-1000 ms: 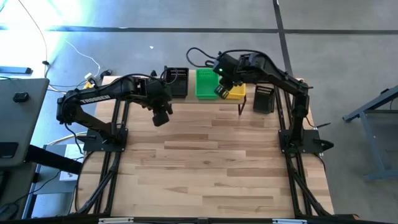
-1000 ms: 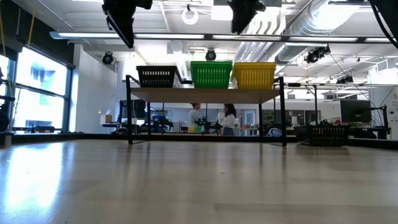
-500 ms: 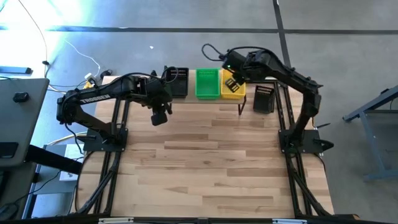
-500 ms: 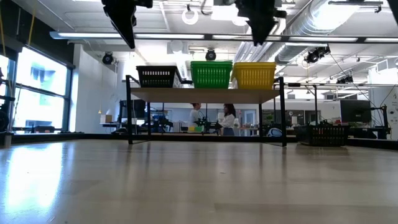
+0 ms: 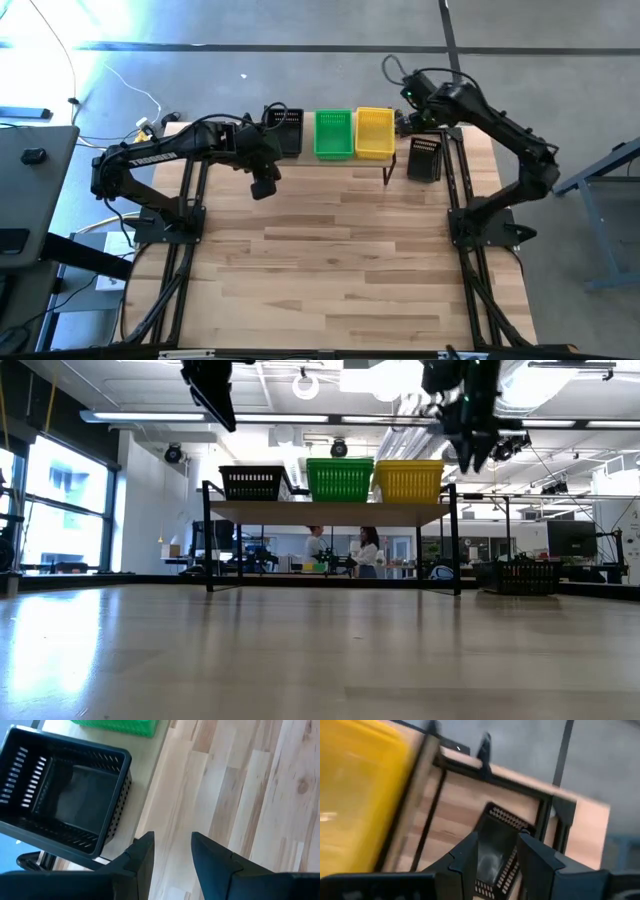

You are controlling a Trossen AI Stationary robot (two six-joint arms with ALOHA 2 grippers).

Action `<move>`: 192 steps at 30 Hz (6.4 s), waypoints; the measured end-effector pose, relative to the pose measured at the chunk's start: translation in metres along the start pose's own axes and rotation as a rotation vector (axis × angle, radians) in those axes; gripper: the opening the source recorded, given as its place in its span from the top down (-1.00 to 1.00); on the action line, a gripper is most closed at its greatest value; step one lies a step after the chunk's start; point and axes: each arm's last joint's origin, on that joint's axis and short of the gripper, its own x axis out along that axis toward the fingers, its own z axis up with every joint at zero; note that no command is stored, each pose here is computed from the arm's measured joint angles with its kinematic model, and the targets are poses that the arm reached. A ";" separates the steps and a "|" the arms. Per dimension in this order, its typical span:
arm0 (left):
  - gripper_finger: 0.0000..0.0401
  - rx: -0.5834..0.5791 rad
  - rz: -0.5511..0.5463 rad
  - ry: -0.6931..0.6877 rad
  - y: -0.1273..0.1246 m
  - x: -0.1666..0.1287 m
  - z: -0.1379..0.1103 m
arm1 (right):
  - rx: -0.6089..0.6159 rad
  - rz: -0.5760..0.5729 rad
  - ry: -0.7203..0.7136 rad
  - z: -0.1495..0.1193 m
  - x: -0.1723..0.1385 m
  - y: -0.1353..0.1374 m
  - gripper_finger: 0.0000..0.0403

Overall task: Stack baskets on shelf by color
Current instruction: Stack the black bin on top of the other black bins on the shelf

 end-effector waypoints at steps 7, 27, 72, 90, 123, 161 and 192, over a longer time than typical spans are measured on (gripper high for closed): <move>0.40 0.000 0.015 -0.002 0.000 0.000 0.000 | 0.154 -0.019 0.171 -0.020 0.052 -0.022 0.40; 0.40 -0.020 0.053 -0.004 0.002 0.000 0.000 | 0.288 -0.094 0.216 -0.038 0.107 -0.037 0.40; 0.40 -0.011 0.042 -0.002 0.001 0.000 0.000 | 0.236 0.048 0.106 -0.025 0.107 -0.024 0.40; 0.40 -0.019 0.040 -0.002 0.001 0.000 0.000 | 0.089 -0.022 0.126 -0.012 0.149 -0.037 0.40; 0.40 -0.046 0.039 -0.003 0.001 0.000 0.000 | -0.564 0.020 0.277 -0.019 0.180 -0.032 0.40; 0.40 -0.073 0.040 -0.005 0.001 0.000 0.000 | -0.506 0.041 0.398 -0.018 0.199 -0.034 0.96; 0.40 -0.072 0.040 -0.005 0.001 0.000 0.000 | -0.219 -0.185 -0.008 -0.013 0.090 -0.052 1.00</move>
